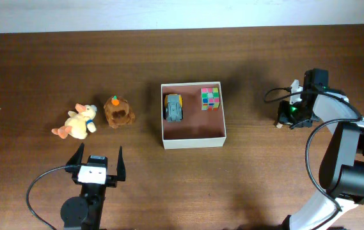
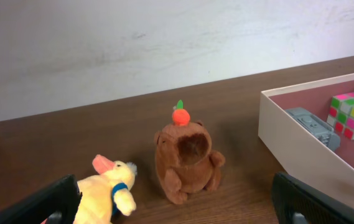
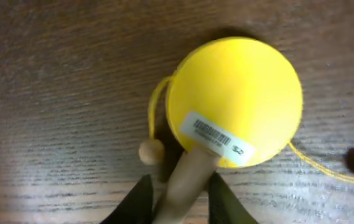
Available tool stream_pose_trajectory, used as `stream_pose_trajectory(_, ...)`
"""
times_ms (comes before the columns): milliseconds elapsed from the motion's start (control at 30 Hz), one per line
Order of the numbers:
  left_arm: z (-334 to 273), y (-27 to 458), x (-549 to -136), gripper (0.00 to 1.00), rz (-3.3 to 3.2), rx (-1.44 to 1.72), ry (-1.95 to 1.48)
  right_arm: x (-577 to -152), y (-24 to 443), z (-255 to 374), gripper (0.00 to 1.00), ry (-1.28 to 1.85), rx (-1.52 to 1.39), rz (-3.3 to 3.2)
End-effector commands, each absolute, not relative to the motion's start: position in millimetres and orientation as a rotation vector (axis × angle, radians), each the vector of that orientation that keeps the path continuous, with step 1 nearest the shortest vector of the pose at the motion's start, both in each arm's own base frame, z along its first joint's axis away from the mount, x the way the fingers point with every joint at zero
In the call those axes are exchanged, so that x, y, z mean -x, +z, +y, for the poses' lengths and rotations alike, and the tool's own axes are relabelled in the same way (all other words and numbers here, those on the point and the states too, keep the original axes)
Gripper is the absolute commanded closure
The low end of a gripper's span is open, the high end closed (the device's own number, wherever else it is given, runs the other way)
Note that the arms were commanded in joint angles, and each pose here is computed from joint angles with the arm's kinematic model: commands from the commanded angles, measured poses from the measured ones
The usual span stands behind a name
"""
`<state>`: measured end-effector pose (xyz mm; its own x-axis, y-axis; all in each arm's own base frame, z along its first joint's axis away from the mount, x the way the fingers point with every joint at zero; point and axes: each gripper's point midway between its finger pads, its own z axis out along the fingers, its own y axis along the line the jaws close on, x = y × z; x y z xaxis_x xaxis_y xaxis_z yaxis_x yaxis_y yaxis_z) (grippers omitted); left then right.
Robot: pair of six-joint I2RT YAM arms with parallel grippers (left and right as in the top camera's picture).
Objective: Pack container
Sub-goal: 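Lift the drum with the right gripper and carry it over the box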
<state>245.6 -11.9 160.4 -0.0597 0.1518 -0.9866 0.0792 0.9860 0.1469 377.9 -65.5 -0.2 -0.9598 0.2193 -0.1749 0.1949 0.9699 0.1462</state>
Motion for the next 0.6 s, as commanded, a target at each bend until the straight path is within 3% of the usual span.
stream_pose_trajectory(0, -12, 158, -246, 0.01, 1.634, -0.171, 0.054, -348, -35, -51, 0.78, 0.244, -0.405, 3.053)
stream_pose_trajectory(567, -12, 158, -246, 0.01, 1.634, -0.171, 0.053, -339, -31, -49, 0.87, 0.255, -0.451, 3.092)
